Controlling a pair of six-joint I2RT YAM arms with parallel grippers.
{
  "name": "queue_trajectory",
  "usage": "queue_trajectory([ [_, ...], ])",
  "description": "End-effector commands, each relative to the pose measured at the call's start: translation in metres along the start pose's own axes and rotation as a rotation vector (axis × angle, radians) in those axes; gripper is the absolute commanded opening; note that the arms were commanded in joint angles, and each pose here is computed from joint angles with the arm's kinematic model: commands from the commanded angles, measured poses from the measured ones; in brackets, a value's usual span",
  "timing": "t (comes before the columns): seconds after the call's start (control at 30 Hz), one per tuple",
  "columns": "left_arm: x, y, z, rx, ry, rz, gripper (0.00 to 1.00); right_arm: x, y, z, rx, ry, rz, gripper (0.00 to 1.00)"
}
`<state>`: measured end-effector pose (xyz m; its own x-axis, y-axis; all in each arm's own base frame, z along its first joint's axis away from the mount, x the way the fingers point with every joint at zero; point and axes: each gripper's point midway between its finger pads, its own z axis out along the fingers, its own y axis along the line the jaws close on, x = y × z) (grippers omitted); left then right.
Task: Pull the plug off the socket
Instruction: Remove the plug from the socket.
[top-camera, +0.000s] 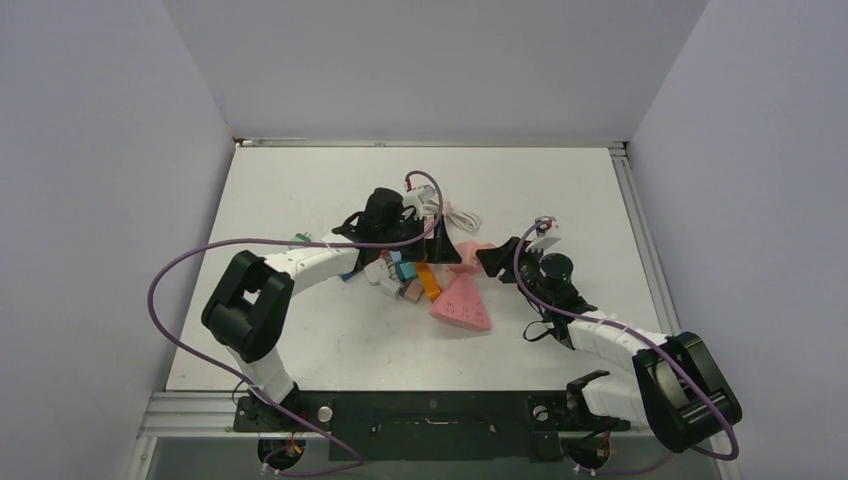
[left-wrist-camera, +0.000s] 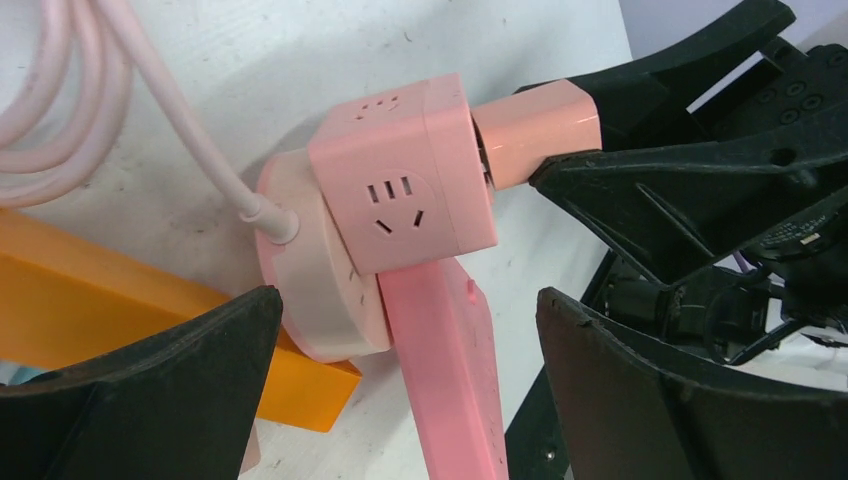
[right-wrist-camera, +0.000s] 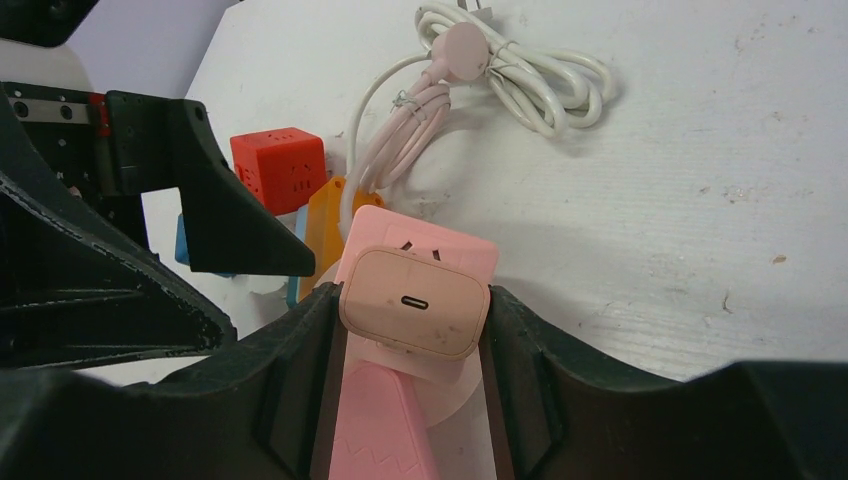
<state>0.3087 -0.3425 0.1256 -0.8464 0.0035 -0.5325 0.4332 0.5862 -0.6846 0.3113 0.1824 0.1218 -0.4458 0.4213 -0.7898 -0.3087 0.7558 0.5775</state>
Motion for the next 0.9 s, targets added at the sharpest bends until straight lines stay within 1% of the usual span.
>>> queue_trajectory([
  [0.0,-0.005,-0.023,0.003,0.155,0.003,0.034,0.96,-0.027,0.026,0.006,-0.091,-0.107,-0.044,0.05],
  [0.17,0.001,-0.014,0.009,0.134,0.023,-0.012,0.96,-0.020,0.028,0.008,-0.097,-0.087,-0.048,0.05],
  [0.27,0.004,-0.001,0.012,0.072,0.028,-0.050,0.96,-0.020,0.030,0.008,-0.104,-0.088,-0.054,0.05],
  [0.43,-0.001,0.017,0.008,-0.040,-0.007,-0.035,0.96,-0.020,0.030,0.006,-0.099,-0.094,-0.063,0.05],
  [0.77,0.007,0.025,0.015,-0.054,0.014,-0.081,0.96,-0.021,0.031,0.004,-0.099,-0.104,-0.065,0.05],
  [0.83,0.008,0.026,0.016,-0.057,0.017,-0.085,0.99,-0.022,0.031,0.004,-0.097,-0.107,-0.064,0.05],
  [0.87,0.008,0.027,0.016,-0.058,0.020,-0.088,0.99,-0.022,0.030,0.004,-0.094,-0.107,-0.062,0.05],
])
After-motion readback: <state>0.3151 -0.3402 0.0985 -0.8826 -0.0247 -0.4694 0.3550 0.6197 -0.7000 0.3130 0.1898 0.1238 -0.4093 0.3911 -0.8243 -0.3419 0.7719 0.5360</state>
